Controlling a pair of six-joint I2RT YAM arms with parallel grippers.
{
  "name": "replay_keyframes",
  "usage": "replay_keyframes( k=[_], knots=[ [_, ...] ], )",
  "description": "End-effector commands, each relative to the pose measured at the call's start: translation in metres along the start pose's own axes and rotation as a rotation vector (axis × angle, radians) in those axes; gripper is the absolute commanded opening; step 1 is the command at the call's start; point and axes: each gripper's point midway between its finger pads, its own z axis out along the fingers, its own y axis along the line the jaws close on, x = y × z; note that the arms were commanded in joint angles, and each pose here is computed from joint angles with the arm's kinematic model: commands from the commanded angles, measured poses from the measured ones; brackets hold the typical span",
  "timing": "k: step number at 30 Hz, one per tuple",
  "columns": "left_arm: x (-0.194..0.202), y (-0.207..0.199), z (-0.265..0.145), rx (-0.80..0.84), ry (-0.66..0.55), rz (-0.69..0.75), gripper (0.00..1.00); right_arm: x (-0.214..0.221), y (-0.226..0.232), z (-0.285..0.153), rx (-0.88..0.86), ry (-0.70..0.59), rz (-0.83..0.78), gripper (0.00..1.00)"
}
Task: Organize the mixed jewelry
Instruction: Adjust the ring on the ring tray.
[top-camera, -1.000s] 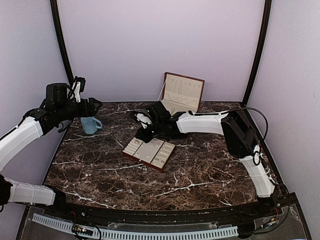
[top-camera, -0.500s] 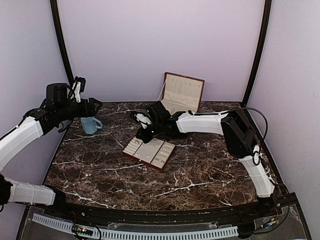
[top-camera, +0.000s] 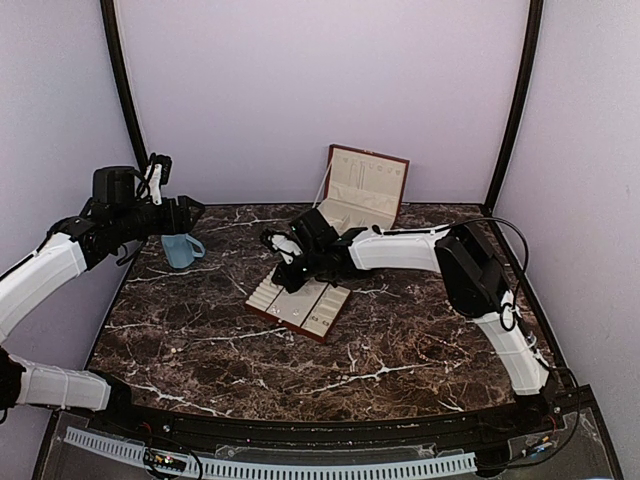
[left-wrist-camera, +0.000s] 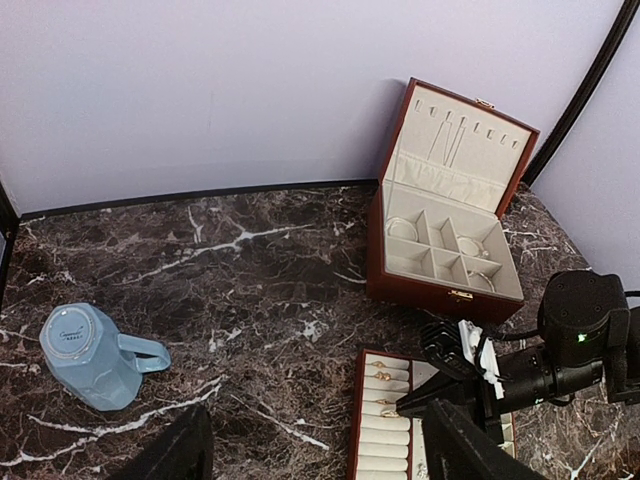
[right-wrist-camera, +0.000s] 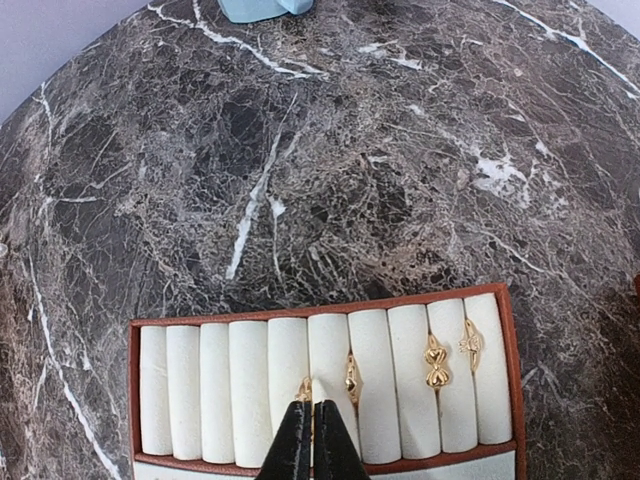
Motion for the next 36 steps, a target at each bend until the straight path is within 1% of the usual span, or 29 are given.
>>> replay_keyframes(
  k=[1, 25, 36],
  knots=[
    [-0.005, 0.000, -0.002, 0.002, -0.006, 0.005, 0.75, -0.007, 0.006, 0.005, -0.018, -0.021, -0.013, 0.03],
    [-0.005, 0.000, -0.002, -0.001, -0.006, 0.005, 0.75, 0.021, 0.002, 0.025, 0.006, 0.044, -0.023, 0.02],
    [-0.004, 0.000, -0.002, -0.001, -0.005, 0.006, 0.75, 0.024, 0.000, 0.027, 0.012, 0.050, -0.024, 0.02]
  ],
)
